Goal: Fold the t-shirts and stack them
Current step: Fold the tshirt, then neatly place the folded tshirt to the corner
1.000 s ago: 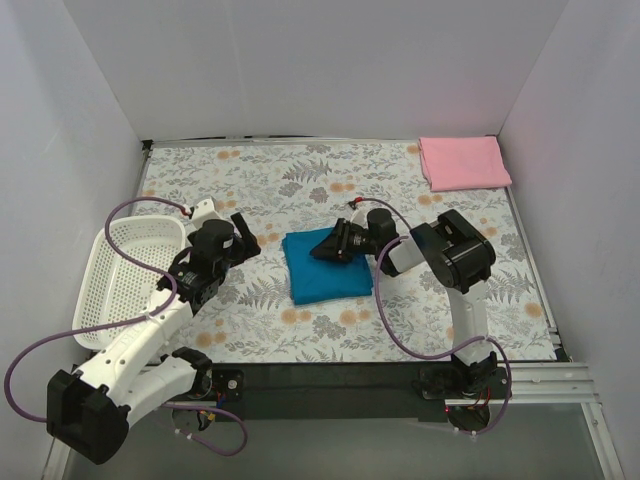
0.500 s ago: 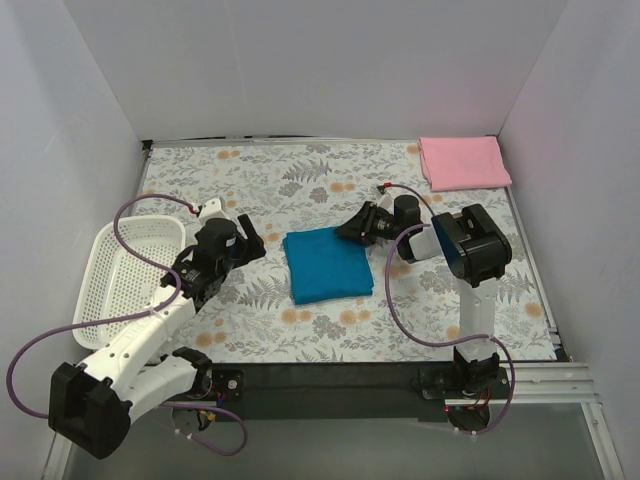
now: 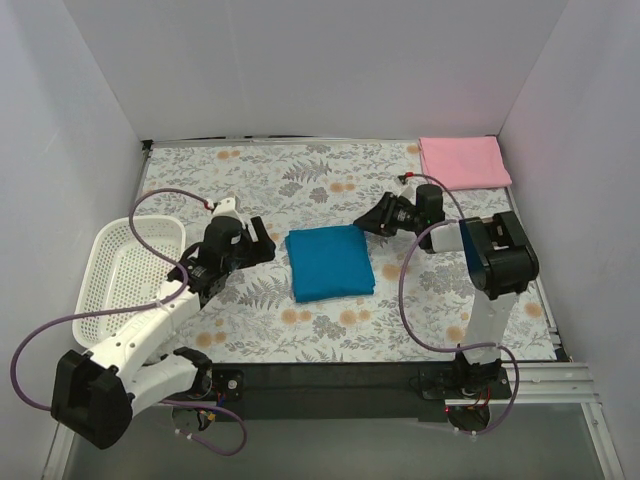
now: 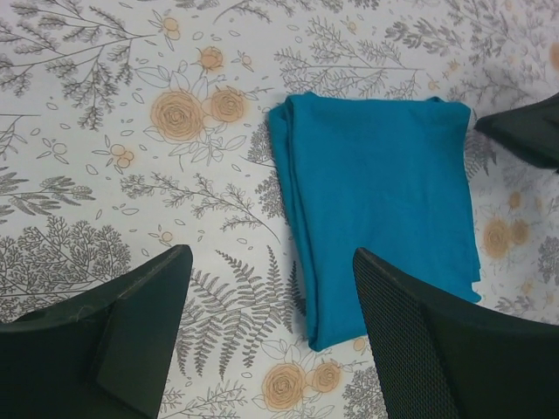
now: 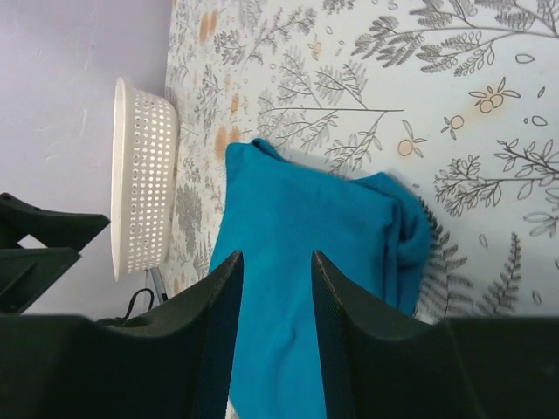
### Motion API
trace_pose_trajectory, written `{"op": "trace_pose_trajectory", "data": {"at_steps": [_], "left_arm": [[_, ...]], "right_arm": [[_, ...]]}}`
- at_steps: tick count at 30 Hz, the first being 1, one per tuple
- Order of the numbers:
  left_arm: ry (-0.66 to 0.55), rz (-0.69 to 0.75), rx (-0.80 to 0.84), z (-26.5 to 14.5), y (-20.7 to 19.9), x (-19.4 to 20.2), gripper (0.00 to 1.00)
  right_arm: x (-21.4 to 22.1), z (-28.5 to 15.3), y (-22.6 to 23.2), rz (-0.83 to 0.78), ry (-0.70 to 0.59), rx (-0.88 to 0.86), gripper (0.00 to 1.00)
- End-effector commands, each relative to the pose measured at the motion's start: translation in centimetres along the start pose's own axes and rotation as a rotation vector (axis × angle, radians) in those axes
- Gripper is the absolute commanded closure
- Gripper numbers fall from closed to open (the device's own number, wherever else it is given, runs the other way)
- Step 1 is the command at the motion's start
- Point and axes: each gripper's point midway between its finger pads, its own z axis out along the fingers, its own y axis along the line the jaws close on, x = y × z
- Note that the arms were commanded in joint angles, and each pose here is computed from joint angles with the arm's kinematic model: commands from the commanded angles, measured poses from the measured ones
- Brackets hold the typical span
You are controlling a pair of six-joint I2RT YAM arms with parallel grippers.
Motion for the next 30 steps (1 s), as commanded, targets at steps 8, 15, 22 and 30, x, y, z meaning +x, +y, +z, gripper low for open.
{"op": "trace_pose_trajectory", "data": {"at_steps": [8, 15, 22, 30], "left_arm": [[0.131, 0.198, 0.216, -0.4, -9.0, 4.7, 0.25], [0.242, 0.376, 0.218, 0.8, -14.9, 10.6, 0.26], [0.297, 0.555, 0.155, 3.2, -19.2, 15.0, 0.38], [0.276, 0.741, 0.074, 6.3, -20.7, 18.0, 0.47]], "right_arm": [[-0.7, -12.9, -0.3, -0.332, -0.018, 0.603, 0.53], [1.0, -19.9, -0.9, -0.383, -0.044, 0.85, 0.3], [2.4, -23.1, -0.4, -0.336, -0.164, 0.879, 0.05], [4.5, -23.3, -1.4, -0.312, -0.153, 0.865, 0.03]]}}
